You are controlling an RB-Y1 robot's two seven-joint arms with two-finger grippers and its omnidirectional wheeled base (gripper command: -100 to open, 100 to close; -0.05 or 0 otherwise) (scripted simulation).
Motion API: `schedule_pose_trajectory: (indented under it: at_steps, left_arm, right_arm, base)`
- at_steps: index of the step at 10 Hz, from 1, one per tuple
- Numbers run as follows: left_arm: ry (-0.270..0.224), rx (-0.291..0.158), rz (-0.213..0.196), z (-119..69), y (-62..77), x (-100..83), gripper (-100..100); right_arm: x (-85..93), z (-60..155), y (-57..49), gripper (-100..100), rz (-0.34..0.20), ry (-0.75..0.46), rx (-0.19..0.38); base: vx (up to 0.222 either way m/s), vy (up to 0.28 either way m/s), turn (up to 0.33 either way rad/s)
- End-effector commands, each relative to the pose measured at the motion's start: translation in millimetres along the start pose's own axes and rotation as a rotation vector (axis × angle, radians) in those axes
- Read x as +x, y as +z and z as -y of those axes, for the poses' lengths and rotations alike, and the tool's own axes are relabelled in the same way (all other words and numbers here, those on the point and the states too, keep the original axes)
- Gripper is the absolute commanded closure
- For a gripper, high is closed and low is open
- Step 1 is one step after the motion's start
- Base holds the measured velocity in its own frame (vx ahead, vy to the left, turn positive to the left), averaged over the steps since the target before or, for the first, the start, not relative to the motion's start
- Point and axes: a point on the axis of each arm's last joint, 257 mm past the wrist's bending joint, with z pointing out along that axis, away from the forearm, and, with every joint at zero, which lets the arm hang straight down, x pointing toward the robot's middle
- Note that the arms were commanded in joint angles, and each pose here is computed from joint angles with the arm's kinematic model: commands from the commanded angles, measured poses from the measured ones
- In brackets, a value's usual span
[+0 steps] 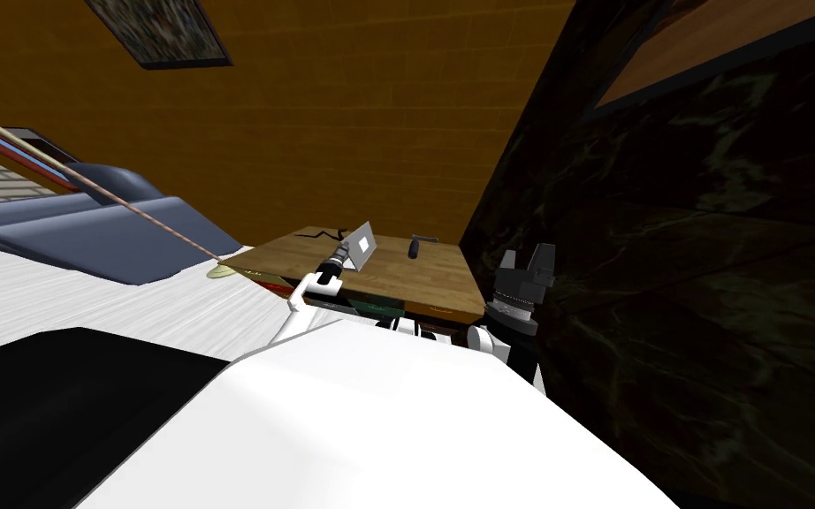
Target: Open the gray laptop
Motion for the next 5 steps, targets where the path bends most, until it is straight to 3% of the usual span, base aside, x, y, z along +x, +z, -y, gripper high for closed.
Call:
schedule_pose_trajectory:
  at_steps: [1,5]
  left_arm:
    - [-0.120,-0.037,-0.022,-0.5,0.1,9.2,100]
    - [-0.268,-0.080,-0.054,3.7,0.5,21.1,100]
  right_arm:
    - [0.0,0.0,0.0,0,0.000,0.000,0.000]
    - [0.0,0.0,0.0,0,0.000,0.000,0.000]
  base:
    - [-0.013,0.134,-0.023]
    - [-0.019,0.111,-0.020]
